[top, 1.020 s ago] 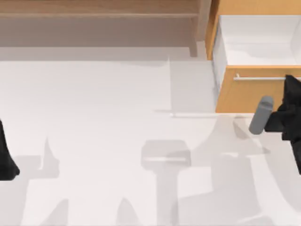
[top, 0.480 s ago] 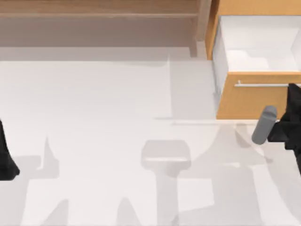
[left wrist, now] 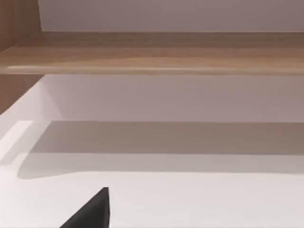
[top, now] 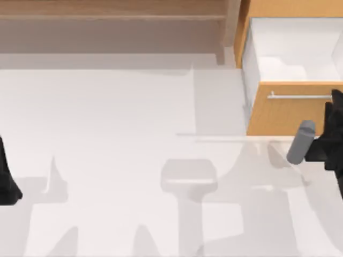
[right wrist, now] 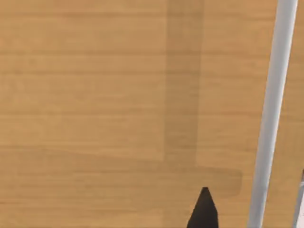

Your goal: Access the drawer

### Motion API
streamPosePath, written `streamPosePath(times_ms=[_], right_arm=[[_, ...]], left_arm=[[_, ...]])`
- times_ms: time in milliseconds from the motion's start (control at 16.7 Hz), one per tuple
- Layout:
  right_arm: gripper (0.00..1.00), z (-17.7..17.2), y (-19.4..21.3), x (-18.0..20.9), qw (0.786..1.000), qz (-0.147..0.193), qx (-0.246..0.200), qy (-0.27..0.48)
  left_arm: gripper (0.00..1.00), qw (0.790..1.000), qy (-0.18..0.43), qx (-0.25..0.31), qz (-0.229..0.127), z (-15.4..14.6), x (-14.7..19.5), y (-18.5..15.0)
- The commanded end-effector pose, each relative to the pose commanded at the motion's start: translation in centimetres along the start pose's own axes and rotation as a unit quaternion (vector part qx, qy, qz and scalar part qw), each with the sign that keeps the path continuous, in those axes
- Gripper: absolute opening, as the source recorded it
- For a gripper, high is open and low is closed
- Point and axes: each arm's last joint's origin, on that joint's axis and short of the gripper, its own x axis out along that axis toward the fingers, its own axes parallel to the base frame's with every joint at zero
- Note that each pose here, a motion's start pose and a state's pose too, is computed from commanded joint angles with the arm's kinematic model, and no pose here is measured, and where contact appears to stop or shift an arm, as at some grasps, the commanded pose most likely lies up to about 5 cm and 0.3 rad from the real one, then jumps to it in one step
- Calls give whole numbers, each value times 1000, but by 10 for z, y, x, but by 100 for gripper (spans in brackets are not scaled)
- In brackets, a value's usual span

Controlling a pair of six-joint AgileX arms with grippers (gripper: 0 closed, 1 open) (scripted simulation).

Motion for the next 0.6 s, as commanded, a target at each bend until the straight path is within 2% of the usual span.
streamPosePath(times_ms=[240, 600], right_arm=[[98, 0, 0, 0, 1000, 0, 0, 0], [100, 0, 0, 0, 1000, 0, 0, 0]], left_arm=[[100, 1000, 0, 0, 0, 0, 0, 0], [100, 1000, 0, 0, 0, 0, 0, 0]])
